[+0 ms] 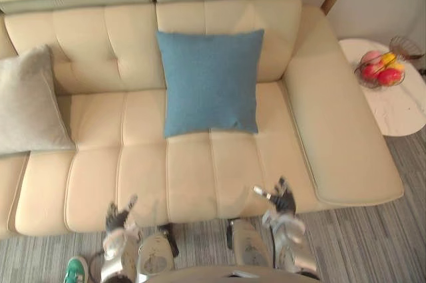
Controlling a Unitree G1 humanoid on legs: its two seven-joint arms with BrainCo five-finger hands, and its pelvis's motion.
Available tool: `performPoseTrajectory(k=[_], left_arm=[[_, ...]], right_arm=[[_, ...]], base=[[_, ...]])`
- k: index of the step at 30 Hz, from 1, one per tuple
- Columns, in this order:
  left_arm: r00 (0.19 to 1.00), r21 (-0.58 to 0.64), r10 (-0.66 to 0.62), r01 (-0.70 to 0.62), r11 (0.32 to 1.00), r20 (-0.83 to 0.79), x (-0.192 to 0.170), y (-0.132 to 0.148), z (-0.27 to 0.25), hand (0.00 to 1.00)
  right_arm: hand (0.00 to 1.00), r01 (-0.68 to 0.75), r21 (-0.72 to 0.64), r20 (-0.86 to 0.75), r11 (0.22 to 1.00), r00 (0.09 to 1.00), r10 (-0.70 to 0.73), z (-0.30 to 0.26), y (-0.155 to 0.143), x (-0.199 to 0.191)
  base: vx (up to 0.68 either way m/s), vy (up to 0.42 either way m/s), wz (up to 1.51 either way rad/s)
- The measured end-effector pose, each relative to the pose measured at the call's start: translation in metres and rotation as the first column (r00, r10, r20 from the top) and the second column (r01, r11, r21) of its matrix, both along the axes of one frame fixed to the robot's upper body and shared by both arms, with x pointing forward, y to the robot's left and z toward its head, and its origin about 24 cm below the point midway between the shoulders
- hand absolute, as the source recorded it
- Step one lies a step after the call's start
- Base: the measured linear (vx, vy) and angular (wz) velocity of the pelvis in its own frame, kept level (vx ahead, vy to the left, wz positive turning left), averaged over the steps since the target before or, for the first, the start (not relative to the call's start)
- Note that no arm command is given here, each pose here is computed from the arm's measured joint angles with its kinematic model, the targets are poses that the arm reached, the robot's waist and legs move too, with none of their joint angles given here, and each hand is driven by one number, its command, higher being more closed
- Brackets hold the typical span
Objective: Pick up cushions and gather them together orderly.
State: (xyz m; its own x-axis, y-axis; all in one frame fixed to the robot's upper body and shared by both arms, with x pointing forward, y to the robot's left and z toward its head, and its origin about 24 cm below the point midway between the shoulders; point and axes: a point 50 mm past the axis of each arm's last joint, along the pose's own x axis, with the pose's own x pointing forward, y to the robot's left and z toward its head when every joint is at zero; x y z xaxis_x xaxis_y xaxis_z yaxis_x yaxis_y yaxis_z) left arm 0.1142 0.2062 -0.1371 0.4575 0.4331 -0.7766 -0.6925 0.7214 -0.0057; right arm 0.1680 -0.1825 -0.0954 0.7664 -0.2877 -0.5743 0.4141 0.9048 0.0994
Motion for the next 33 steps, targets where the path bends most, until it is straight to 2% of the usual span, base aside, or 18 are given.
performPoseTrajectory(k=[2, 5, 11, 14, 17, 23, 25, 30, 33], left_arm=[[0.997, -0.012, -0.020, 0.019, 1.000, -0.079, -0.016, 0.001, -0.010, 0.00], [0.985, -0.048, -0.063, 0.056, 0.997, -0.160, -0.031, -0.006, -0.019, 0.00], [0.977, -0.043, -0.107, 0.101, 0.994, -0.186, -0.032, -0.006, -0.021, 0.00], [0.980, -0.021, -0.078, 0.076, 0.997, -0.184, -0.030, 0.002, -0.019, 0.00], [0.985, -0.026, 0.018, -0.023, 0.999, -0.174, -0.027, 0.000, -0.018, 0.00], [0.987, 0.006, 0.035, -0.035, 0.999, -0.160, -0.025, 0.010, -0.014, 0.00], [0.985, -0.030, 0.035, -0.041, 0.999, -0.168, -0.027, -0.002, -0.017, 0.00], [0.984, -0.057, -0.099, 0.091, 0.994, -0.149, -0.013, -0.023, -0.017, 0.00], [0.982, -0.034, -0.119, 0.115, 0.993, -0.146, -0.012, -0.016, -0.016, 0.00]], right_arm=[[0.00, -0.042, -0.009, -0.140, 0.999, 0.989, 0.041, -0.022, 0.003, -0.020], [0.00, -0.029, -0.026, -0.235, 0.999, 0.972, 0.022, -0.034, -0.005, -0.035], [0.00, -0.034, -0.031, -0.334, 0.999, 0.942, 0.022, -0.046, -0.012, -0.054], [0.00, -0.044, -0.030, -0.356, 0.999, 0.934, 0.031, -0.049, -0.010, -0.056], [0.00, -0.041, -0.036, -0.307, 0.999, 0.951, 0.028, -0.043, -0.009, -0.036], [0.00, -0.034, -0.003, -0.365, 0.999, 0.931, 0.030, -0.052, -0.003, -0.049], [0.00, -0.045, -0.020, -0.355, 0.999, 0.934, 0.035, -0.049, -0.008, -0.039], [0.00, -0.070, -0.098, -0.320, 0.993, 0.947, 0.035, -0.039, -0.023, -0.015], [0.00, -0.056, -0.088, -0.358, 0.995, 0.934, 0.021, -0.044, -0.024, -0.025]], base=[[0.05, 0.015, -0.17], [0.07, 0.003, -0.23], [0.02, 0.007, -0.12], [-0.05, 0.014, -0.49], [-0.14, 0.000, -0.75], [-0.14, -0.159, 0.23], [-0.27, -0.209, -0.35], [-0.30, -0.148, -0.19], [-0.31, 0.031, -0.04]])
